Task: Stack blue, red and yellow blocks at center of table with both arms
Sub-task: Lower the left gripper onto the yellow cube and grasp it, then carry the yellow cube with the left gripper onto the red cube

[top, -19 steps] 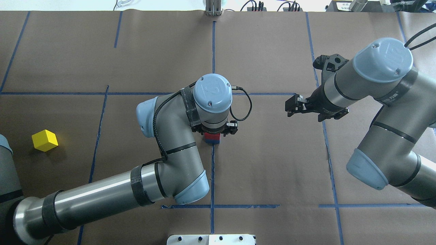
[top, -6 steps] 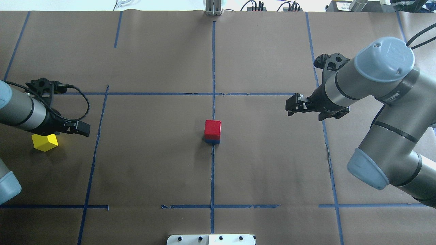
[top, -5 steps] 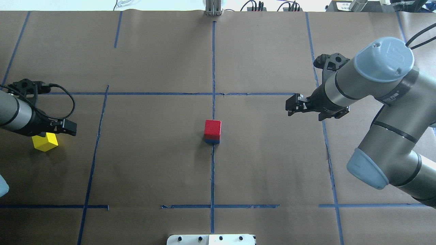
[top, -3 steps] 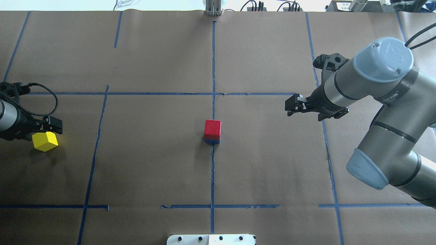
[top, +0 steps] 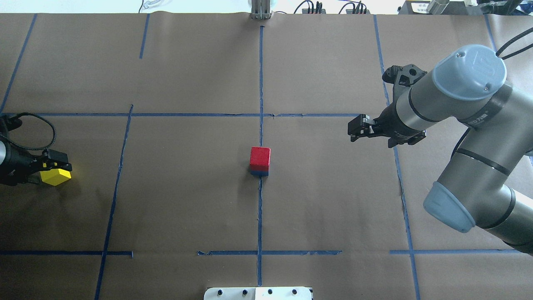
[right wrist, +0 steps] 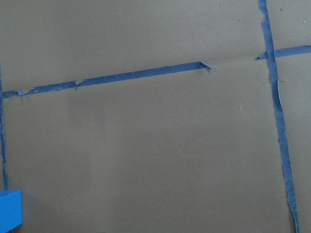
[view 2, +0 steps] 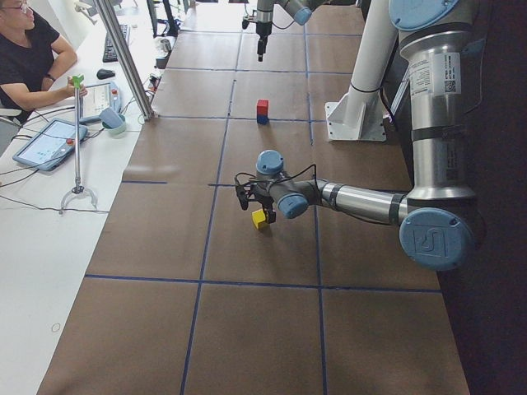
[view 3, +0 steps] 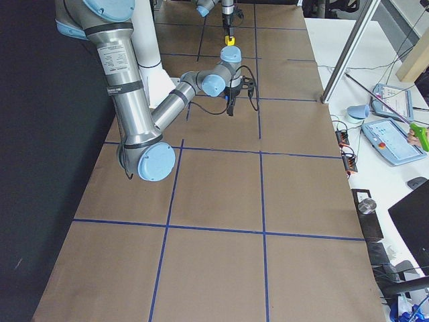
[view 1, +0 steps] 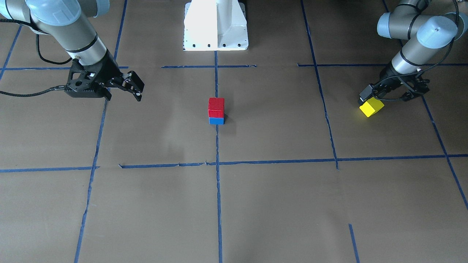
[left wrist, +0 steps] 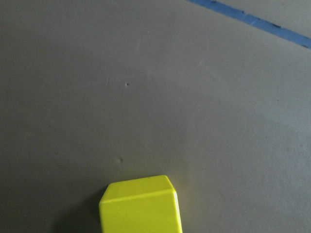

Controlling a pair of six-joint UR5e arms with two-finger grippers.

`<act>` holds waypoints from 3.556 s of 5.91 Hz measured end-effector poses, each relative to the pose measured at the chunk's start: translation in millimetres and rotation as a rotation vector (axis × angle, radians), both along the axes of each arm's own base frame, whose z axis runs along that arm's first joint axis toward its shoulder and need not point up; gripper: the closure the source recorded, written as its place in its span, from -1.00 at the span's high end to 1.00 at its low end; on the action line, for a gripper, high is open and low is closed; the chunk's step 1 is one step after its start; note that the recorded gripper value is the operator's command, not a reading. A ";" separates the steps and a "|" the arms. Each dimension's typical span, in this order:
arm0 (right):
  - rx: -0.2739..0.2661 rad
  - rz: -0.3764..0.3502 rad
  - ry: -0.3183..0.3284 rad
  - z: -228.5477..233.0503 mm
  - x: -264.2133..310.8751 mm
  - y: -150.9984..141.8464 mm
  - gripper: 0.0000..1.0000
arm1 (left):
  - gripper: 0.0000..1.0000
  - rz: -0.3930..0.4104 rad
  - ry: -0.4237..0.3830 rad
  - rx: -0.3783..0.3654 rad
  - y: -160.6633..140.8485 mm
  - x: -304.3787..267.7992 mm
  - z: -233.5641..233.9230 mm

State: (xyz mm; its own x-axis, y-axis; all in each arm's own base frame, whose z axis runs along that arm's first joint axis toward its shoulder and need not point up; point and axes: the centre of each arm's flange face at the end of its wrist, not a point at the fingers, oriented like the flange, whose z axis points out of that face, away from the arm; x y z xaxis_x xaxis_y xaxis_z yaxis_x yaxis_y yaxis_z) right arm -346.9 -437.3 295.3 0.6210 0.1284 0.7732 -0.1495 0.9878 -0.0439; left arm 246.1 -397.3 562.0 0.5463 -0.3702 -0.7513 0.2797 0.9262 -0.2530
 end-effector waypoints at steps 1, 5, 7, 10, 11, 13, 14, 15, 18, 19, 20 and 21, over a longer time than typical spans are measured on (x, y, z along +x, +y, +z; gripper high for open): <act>0.000 0.000 0.000 -0.2 0.2 0.2 1.00 | 1.00 0.000 0.009 -0.017 -1.7 -3.0 4.7; 0.001 0.000 -0.002 -1.0 0.8 0.6 1.00 | 1.00 0.002 -0.013 -0.039 -6.5 -0.6 22.7; 0.003 0.000 -0.004 -2.4 0.6 0.5 1.00 | 0.75 0.003 -0.020 -0.046 -10.5 3.6 28.4; 0.005 0.001 -0.007 -4.5 0.3 0.2 1.00 | -0.83 0.004 -0.020 -0.043 -14.9 7.5 27.9; 0.004 0.001 -0.006 -3.8 0.4 0.3 1.00 | -0.96 0.003 -0.015 -0.036 -18.8 9.9 21.7; 0.002 0.000 -0.006 -2.9 1.9 0.9 1.00 | -1.00 0.009 0.021 0.015 -57.8 42.5 -41.4; 0.003 -0.002 -0.010 -4.1 3.0 1.2 1.00 | -1.00 0.031 0.062 0.085 -77.1 63.6 -93.1; 0.004 -0.002 -0.013 -5.1 4.4 1.0 1.00 | -1.00 0.062 0.104 0.152 -87.7 87.6 -145.4; 0.001 0.006 -0.014 -4.3 11.2 -2.2 1.00 | -0.98 0.132 -0.027 0.180 -75.2 198.6 -342.2; -0.002 0.010 -0.011 -2.3 13.8 -3.4 1.00 | -0.98 0.146 -0.067 0.189 -62.5 220.0 -386.5; -0.005 0.014 -0.008 0.8 17.2 -3.0 1.00 | -0.97 0.161 -0.081 0.201 -53.4 237.6 -418.0; -0.007 0.017 -0.005 4.0 22.1 -1.7 1.00 | -0.97 0.175 -0.088 0.218 -50.1 258.3 -441.2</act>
